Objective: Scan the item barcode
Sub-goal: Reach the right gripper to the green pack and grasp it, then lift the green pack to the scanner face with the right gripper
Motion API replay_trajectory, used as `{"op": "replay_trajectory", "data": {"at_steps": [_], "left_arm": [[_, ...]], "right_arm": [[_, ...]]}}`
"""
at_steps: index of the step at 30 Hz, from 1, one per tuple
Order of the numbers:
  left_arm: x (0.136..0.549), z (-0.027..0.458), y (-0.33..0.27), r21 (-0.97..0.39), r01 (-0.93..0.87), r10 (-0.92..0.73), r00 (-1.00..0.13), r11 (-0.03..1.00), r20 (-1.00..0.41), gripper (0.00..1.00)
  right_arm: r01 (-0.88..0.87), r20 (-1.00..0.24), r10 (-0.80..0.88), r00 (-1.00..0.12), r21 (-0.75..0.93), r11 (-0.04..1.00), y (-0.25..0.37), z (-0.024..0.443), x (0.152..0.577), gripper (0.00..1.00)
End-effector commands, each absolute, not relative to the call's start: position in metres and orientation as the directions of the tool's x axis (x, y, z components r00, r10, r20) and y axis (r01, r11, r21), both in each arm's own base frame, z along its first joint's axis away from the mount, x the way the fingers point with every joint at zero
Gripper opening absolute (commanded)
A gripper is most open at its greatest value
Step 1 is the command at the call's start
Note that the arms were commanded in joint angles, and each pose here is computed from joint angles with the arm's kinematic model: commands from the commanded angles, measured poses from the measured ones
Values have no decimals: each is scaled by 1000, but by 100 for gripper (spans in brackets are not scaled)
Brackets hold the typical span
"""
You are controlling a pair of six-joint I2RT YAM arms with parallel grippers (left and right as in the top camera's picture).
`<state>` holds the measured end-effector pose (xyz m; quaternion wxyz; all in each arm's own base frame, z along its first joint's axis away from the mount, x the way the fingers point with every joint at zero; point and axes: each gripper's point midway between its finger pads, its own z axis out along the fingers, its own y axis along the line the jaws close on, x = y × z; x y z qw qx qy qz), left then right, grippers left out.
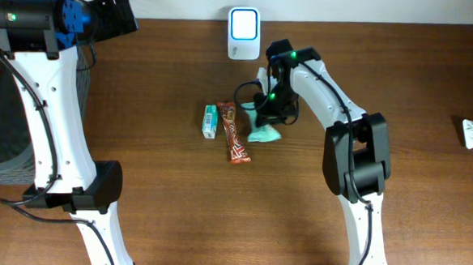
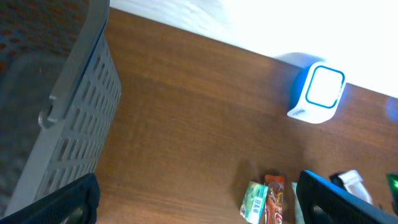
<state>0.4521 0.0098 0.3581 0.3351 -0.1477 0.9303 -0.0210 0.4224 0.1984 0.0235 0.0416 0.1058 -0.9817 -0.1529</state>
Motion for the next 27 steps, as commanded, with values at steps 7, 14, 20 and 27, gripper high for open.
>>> {"op": "replay_trajectory", "data": {"at_steps": [7,14,20,27], "left_arm": [[453,357,13,-129,-266,-288,-732,955,-618,99],[453,357,13,-129,-266,-287,-732,955,-618,99],[453,357,13,-129,-266,-288,-732,955,-618,99],[453,357,13,-129,-266,-288,-732,955,-618,99]], "right_arm": [[9,-81,-13,-997,-270,963,113,69,450,14],[-7,-41,-21,-999,-311,950,105,32,439,80],[31,-173,-25,-985,-315,949,106,110,465,99],[23,-126,-14,-992,-287,958,109,76,461,75]]}}
